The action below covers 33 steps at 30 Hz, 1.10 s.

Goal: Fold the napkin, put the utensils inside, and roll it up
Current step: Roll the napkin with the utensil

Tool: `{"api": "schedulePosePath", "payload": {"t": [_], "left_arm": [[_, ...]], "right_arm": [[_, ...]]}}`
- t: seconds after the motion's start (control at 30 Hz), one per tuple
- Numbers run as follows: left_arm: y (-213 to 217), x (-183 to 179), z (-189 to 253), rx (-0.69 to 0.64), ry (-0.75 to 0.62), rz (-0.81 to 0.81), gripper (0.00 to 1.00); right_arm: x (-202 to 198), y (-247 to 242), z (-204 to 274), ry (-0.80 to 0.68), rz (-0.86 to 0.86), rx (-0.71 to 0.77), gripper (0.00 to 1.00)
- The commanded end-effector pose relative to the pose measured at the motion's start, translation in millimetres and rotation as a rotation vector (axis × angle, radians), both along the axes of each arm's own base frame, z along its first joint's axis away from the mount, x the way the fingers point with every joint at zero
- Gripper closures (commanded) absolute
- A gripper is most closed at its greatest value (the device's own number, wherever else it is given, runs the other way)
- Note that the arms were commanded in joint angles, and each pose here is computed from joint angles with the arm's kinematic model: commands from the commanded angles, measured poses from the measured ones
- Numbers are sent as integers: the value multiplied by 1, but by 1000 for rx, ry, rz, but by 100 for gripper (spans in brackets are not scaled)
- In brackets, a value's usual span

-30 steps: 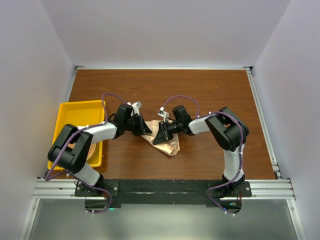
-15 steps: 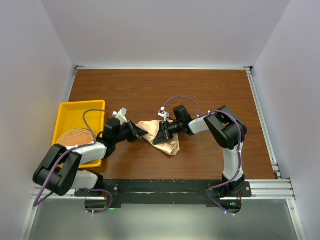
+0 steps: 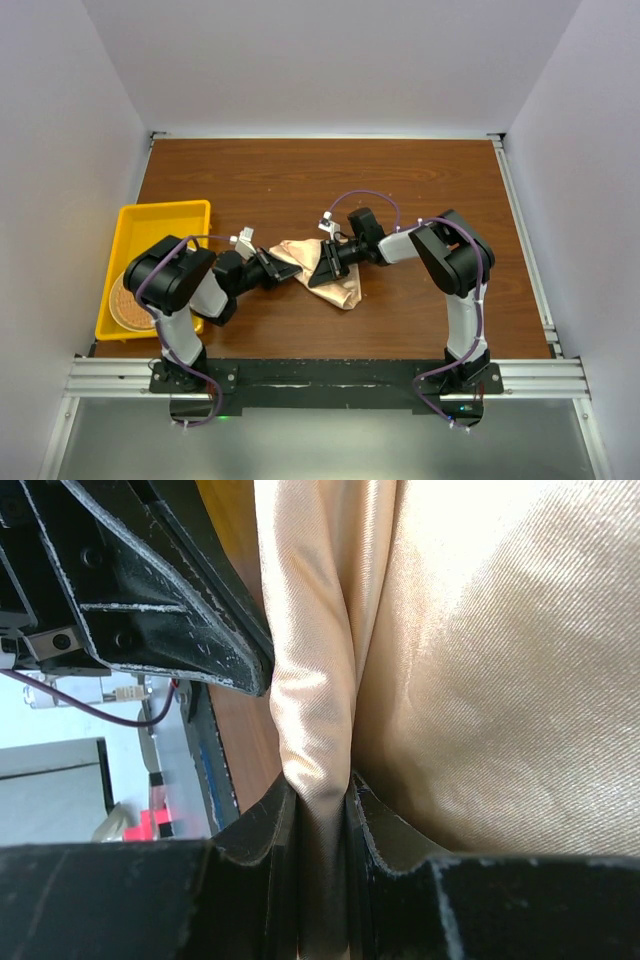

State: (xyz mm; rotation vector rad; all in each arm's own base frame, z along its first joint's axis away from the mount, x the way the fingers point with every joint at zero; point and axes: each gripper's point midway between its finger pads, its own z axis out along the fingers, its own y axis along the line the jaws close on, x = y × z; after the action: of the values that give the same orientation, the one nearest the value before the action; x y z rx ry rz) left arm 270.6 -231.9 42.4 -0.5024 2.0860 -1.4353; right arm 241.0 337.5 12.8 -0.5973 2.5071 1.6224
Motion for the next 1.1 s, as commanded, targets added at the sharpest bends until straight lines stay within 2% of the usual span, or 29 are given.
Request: {"api": "schedulePosePath", "payload": {"t": [0.0, 0.2, 0.33, 0.37, 0.47, 0.7, 0.83, 1.0, 1.07], "left_arm": [[2, 23, 13, 29, -140, 48, 100], [18, 19, -36, 181, 27, 94, 100], [20, 21, -53, 256, 81, 77, 100], [21, 20, -55, 264, 90, 75, 100], [21, 19, -62, 280, 116, 69, 100], [16, 22, -63, 293, 124, 40, 100], [14, 25, -59, 294, 123, 30, 100], [11, 27, -57, 296, 126, 14, 100], [10, 26, -58, 298, 137, 5, 100]], "right_arm": [[-19, -47, -80, 94, -82, -351, 97], [-16, -50, -78, 82, -74, -381, 85], [-13, -53, -69, 52, -61, -405, 73], [-9, -55, -66, 31, -65, -422, 65], [-7, -58, -51, 7, -35, -447, 54], [0, -71, -26, -59, -13, -530, 43], [21, -87, -6, -188, -75, -635, 33], [46, -105, 29, -382, -111, -768, 26], [48, -102, 37, -499, -87, -817, 16]]}}
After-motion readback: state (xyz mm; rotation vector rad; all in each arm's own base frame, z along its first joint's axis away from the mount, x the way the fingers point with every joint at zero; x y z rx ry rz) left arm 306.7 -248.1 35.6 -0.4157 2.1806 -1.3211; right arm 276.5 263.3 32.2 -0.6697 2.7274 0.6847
